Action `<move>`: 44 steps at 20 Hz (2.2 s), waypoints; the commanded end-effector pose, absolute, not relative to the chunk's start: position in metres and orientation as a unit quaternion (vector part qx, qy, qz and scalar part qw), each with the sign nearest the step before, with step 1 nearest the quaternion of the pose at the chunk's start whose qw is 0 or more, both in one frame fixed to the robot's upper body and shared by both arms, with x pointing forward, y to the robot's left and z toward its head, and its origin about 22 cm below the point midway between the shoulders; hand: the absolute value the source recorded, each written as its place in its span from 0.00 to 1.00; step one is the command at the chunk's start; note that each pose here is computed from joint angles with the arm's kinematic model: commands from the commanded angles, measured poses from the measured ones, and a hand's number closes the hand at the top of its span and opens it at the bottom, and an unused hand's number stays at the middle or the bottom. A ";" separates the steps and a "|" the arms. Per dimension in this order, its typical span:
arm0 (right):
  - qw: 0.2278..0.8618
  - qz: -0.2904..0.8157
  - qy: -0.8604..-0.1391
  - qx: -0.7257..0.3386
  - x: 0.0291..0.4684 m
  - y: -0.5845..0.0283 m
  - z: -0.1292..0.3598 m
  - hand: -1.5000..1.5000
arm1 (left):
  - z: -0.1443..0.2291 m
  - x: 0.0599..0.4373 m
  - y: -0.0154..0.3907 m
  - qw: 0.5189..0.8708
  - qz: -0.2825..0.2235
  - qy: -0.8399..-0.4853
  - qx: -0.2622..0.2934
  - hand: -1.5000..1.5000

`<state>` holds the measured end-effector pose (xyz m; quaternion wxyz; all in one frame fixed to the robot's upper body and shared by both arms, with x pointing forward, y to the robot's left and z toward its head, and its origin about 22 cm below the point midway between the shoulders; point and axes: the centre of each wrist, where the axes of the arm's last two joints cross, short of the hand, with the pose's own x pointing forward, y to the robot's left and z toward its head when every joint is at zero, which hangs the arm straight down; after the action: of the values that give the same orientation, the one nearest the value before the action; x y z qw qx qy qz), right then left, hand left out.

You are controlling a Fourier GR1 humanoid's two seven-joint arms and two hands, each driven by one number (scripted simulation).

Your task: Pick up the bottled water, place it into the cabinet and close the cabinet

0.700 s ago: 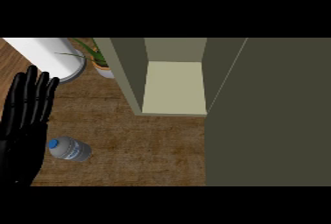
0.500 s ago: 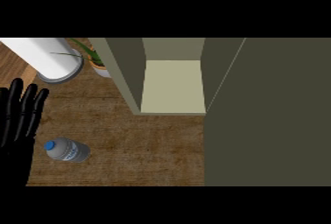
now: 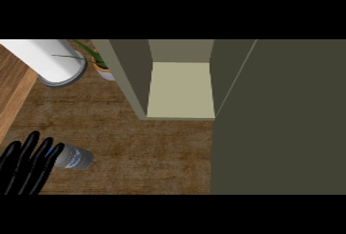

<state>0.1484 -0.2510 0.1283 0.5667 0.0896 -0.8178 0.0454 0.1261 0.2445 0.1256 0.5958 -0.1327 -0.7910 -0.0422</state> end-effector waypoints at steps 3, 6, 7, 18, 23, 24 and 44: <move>0.575 0.045 -0.809 0.115 0.111 -0.259 0.152 0.00 | 0.153 0.083 0.238 0.605 -0.034 -0.778 -0.164 0.00; 0.575 0.048 -0.809 0.110 0.106 -0.259 0.163 0.00 | 0.159 0.075 0.237 0.606 -0.037 -0.780 -0.155 0.00; 0.582 0.032 -0.805 0.108 0.119 -0.270 0.148 0.00 | 0.166 0.069 0.247 0.608 -0.043 -0.778 -0.155 0.00; 0.583 0.045 -0.803 0.114 0.099 -0.267 0.162 0.00 | 0.165 0.059 0.239 0.612 -0.024 -0.777 -0.144 0.00; 0.583 0.048 -0.803 0.115 0.099 -0.268 0.161 0.00 | 0.158 0.056 0.244 0.622 -0.034 -0.770 -0.140 0.00; 0.579 0.045 -0.806 0.114 0.098 -0.265 0.158 0.00 | 0.166 0.052 0.239 0.626 -0.023 -0.765 -0.146 0.00; 0.578 0.060 -0.806 0.116 0.074 -0.284 0.162 0.00 | 0.111 0.069 0.306 0.660 0.024 -0.751 -0.012 0.00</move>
<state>0.1008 -0.2931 0.1273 0.6107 0.0639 -0.7867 0.0631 0.0681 0.2943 0.1002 0.6810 0.0000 -0.7323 0.0087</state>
